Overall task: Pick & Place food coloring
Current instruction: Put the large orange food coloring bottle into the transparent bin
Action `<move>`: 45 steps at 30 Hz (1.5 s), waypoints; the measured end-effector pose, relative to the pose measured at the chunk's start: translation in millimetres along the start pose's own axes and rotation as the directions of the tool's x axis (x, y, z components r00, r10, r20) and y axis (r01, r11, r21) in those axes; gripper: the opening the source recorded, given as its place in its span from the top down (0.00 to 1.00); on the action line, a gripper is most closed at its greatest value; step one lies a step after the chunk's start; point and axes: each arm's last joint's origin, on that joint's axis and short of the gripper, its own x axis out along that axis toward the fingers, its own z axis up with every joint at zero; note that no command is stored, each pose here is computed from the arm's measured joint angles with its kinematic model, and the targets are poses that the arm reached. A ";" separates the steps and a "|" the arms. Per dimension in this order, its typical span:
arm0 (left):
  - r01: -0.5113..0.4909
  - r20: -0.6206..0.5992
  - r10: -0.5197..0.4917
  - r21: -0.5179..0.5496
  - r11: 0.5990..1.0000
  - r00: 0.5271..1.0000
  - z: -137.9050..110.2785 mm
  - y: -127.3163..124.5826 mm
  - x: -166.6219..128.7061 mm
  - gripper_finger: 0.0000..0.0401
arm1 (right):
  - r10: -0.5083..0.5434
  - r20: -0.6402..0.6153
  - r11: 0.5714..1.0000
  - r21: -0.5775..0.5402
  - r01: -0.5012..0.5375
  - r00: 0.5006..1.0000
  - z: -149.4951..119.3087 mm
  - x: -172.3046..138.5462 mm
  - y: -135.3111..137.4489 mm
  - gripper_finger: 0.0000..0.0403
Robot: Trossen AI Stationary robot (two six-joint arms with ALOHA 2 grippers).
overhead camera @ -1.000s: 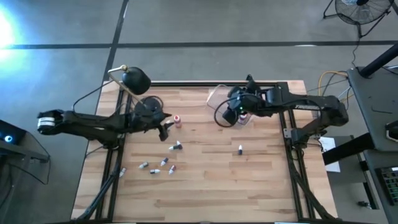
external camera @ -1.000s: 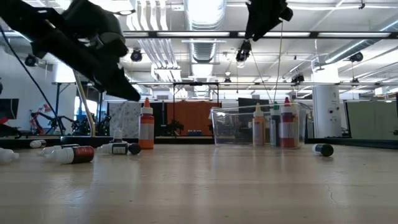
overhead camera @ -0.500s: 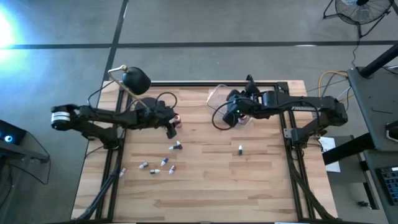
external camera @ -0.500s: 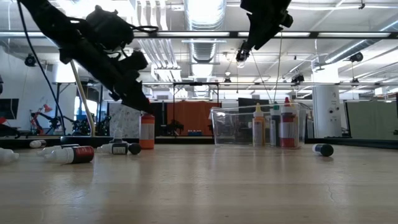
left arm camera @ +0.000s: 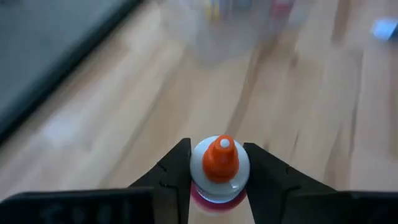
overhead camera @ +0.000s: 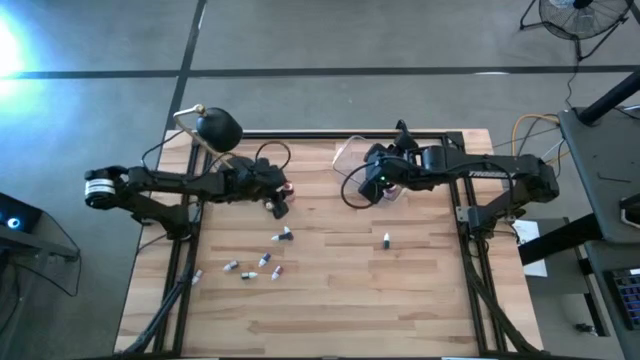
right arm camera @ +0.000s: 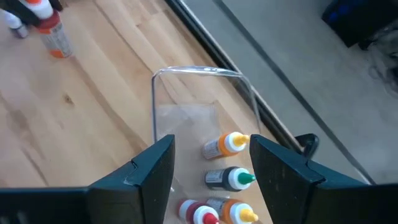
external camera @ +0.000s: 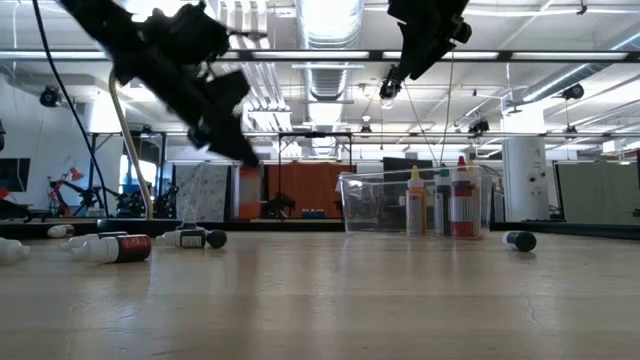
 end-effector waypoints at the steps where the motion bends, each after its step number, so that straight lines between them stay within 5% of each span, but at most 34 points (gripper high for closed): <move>1: 0.002 0.021 -0.002 -0.003 1.000 1.000 9.7 -0.3 -2.3 0.77 | -0.010 0.004 1.000 0.000 0.010 1.000 0.1 -0.3 -0.5 0.50; 8: 0.030 0.248 -0.043 0.054 0.998 0.968 107.4 1.8 -8.1 0.77 | -0.062 0.009 0.993 0.099 0.061 0.998 -9.9 -21.2 -20.7 0.52; 17: 0.025 0.232 -0.052 0.119 0.993 0.971 170.4 5.5 67.2 0.76 | -0.051 0.038 0.972 0.232 0.041 0.998 -53.1 -45.0 -40.0 0.55; 26: -0.004 0.113 -0.007 0.099 0.995 0.994 165.5 4.3 128.8 0.75 | -0.024 0.029 0.978 0.208 0.018 0.999 -78.9 -43.3 -28.6 0.55; 45: 0.033 -0.075 -0.029 0.042 0.999 0.997 125.3 6.2 166.0 0.75 | -0.076 -0.002 0.963 0.261 0.074 0.997 -92.9 -28.2 -22.7 0.55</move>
